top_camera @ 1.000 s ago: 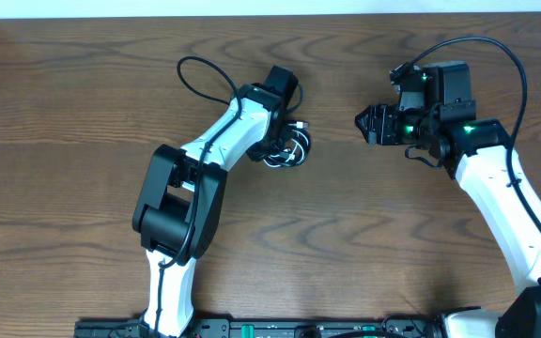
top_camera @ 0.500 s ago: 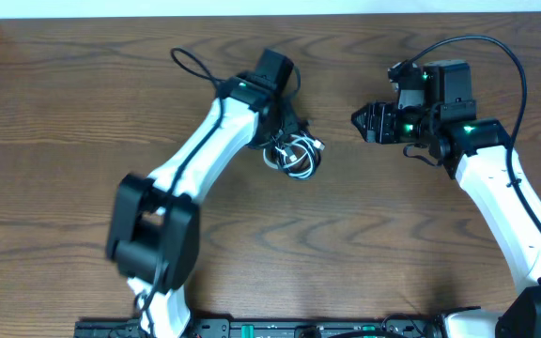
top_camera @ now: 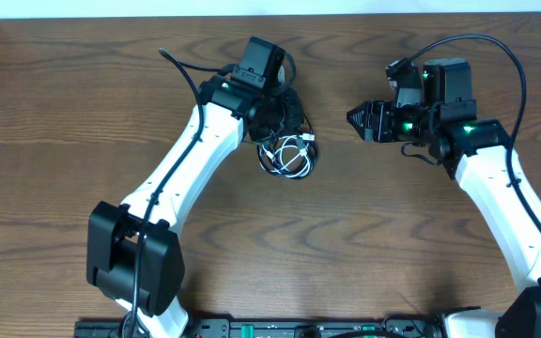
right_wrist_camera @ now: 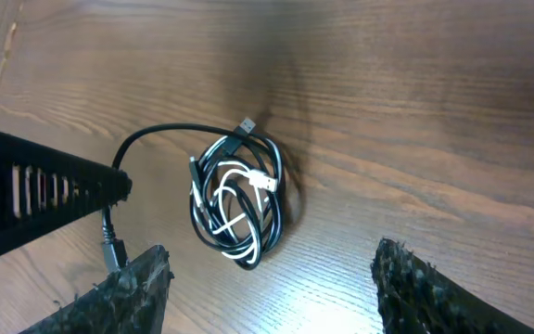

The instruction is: Untangle cables

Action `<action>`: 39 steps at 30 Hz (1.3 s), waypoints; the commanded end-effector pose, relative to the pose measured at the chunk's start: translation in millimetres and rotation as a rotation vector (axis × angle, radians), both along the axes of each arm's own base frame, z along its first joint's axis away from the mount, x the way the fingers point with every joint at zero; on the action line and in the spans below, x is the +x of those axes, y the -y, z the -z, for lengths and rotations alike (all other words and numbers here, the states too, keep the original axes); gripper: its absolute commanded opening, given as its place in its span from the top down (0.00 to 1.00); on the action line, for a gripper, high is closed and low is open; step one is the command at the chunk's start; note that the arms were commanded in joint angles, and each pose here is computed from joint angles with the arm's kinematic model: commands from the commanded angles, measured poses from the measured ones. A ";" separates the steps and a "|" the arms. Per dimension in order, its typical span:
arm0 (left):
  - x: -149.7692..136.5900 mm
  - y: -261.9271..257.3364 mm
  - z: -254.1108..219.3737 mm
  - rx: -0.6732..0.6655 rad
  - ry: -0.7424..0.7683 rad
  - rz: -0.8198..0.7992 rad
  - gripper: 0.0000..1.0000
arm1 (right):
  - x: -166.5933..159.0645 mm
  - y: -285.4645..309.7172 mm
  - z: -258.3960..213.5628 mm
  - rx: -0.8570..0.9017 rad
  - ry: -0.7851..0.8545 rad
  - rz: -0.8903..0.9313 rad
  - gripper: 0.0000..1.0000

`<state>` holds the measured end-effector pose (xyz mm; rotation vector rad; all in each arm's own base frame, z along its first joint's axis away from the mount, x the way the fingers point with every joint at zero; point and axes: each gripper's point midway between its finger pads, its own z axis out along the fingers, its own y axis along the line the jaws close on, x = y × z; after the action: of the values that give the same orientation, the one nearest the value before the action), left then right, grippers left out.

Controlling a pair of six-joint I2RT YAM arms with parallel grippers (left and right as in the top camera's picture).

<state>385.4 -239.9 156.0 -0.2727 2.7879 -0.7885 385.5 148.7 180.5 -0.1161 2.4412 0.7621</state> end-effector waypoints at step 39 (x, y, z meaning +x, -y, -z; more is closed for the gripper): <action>0.7 35.6 -47.1 -0.127 0.265 0.312 0.93 | -9.8 8.5 19.2 -0.075 -0.075 0.026 0.28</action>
<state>388.0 -268.9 175.4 0.1527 2.6597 -0.9281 377.1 135.8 164.6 -0.0634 2.5267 0.6725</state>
